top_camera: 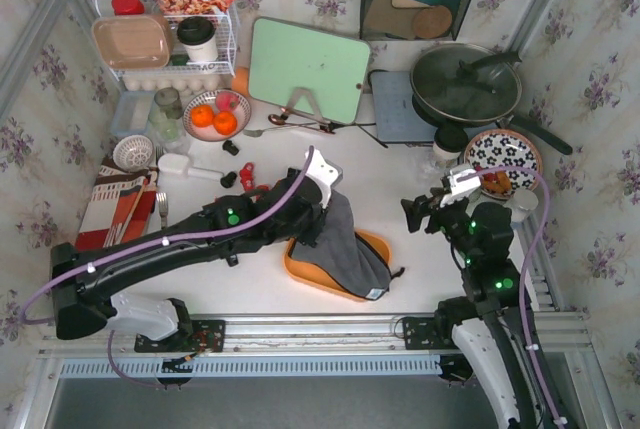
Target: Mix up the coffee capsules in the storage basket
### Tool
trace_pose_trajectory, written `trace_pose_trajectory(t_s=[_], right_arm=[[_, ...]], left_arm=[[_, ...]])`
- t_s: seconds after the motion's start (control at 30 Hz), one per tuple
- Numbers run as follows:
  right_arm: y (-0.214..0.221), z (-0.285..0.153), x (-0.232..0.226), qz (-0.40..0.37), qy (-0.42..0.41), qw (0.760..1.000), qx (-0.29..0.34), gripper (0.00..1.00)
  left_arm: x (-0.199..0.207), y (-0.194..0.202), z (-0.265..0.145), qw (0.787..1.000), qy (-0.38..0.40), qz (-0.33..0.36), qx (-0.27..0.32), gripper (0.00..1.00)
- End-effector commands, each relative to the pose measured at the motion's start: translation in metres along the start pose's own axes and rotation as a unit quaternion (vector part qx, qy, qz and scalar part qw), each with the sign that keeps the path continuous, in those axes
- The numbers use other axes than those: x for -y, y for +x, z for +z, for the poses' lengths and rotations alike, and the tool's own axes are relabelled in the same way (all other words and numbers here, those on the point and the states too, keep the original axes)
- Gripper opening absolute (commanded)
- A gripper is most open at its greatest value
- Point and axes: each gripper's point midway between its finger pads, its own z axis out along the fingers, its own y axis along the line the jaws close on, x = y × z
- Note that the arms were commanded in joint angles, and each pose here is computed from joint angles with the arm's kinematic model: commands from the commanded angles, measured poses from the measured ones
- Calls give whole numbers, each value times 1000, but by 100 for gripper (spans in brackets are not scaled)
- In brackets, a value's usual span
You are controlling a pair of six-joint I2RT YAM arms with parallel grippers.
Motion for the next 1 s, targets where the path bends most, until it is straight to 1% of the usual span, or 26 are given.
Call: trace_pose_trajectory(t_s=[0.0,0.13,0.3,0.4,0.63,0.83,0.97], right_arm=[[-33,-11,-40,-77,-116,988,63,77],[-60,-30,-68,-111,-189,969,114,78],[-76,-41,-88,-122,-245,953,131,78],[-81,-42,-92,-122,-257,948,141,78],[-73,-36,-97,-122,-276,944,135,78],[-61,-30,-107,-119,-291,941,128,78],[-51,-17,-116,-124,-291,942,117,78]], left_arm=[[-12,-14,-11,999,-20,-15,26,0],[-21,-26,-21,998,-21,-38,49,0],[-17,-43,-28,995,0,-63,76,0],[-12,-50,-28,994,12,-70,84,0],[-5,-66,-19,992,23,-82,94,0],[-7,-84,-15,988,14,-90,124,0],[-5,-96,-14,985,19,-93,142,0]])
